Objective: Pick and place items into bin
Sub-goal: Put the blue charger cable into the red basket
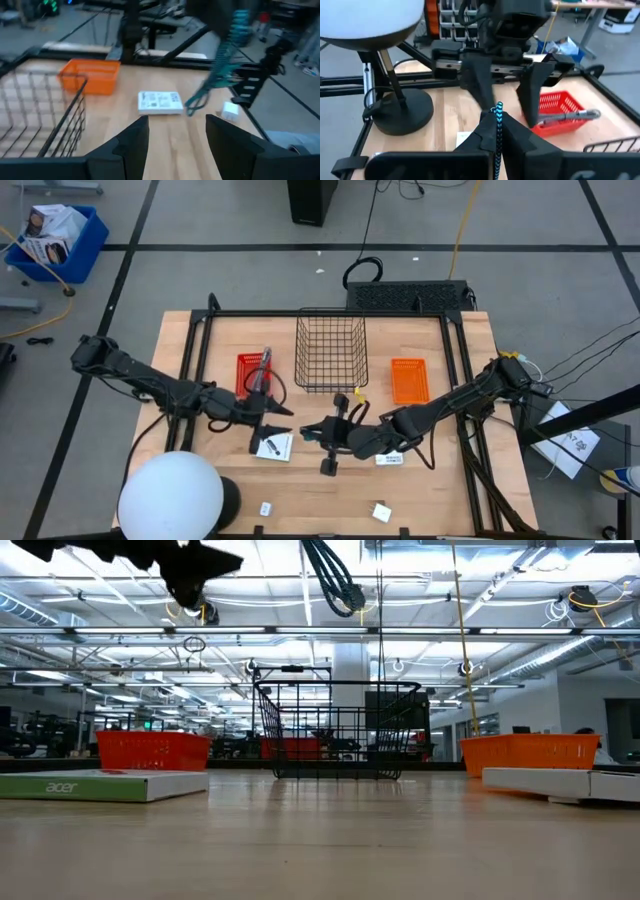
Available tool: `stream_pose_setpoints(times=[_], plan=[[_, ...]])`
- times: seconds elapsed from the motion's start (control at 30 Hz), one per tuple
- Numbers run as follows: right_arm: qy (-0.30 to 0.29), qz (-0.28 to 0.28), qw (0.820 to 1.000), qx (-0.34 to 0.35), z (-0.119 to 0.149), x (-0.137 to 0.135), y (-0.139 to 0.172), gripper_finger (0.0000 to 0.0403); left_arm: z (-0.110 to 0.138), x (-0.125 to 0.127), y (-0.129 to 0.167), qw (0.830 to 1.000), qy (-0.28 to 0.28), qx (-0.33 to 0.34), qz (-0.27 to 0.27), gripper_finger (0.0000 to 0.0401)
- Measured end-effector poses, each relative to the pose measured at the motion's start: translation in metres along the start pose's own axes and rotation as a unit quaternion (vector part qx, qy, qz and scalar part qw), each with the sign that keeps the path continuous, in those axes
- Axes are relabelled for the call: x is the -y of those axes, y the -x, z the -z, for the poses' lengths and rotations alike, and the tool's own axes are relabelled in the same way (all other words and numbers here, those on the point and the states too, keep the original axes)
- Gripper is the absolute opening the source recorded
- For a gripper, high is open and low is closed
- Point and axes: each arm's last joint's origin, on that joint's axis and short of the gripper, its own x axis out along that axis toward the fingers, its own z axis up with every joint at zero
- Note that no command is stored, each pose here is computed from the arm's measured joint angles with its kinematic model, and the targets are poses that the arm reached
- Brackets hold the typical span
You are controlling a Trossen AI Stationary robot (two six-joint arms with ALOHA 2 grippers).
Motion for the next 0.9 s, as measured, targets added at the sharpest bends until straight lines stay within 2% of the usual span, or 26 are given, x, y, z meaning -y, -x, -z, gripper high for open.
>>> stream_pose_setpoints(times=[0.13,0.27,0.43,0.63,0.73,0.9], plan=[[0.009,-0.006,0.999,0.035,-0.008,-0.001,0.0,0.0003,0.0,0.011,-0.001,0.999,-0.029,0.014,0.023,0.02],[0.015,-0.014,0.998,0.065,-0.015,-0.001,0.0,0.0003,-0.002,0.018,-0.002,0.998,-0.031,0.038,0.034,0.02],[0.009,-0.041,0.995,0.086,-0.02,0.003,-0.003,0.0003,-0.002,0.016,-0.008,0.998,-0.028,0.052,0.013,0.02],[0.004,-0.046,0.994,0.104,-0.022,0.013,-0.01,0.0003,0.002,0.011,-0.019,0.998,-0.014,0.055,0.002,0.02],[-0.004,-0.06,0.992,0.111,-0.021,0.018,-0.014,0.0003,0.004,0.01,-0.025,0.998,-0.012,0.061,0.014,0.02],[-0.014,-0.052,0.992,0.112,-0.014,0.025,-0.018,0.0003,0.005,0.009,-0.029,0.997,-0.01,0.072,0.029,0.02]])
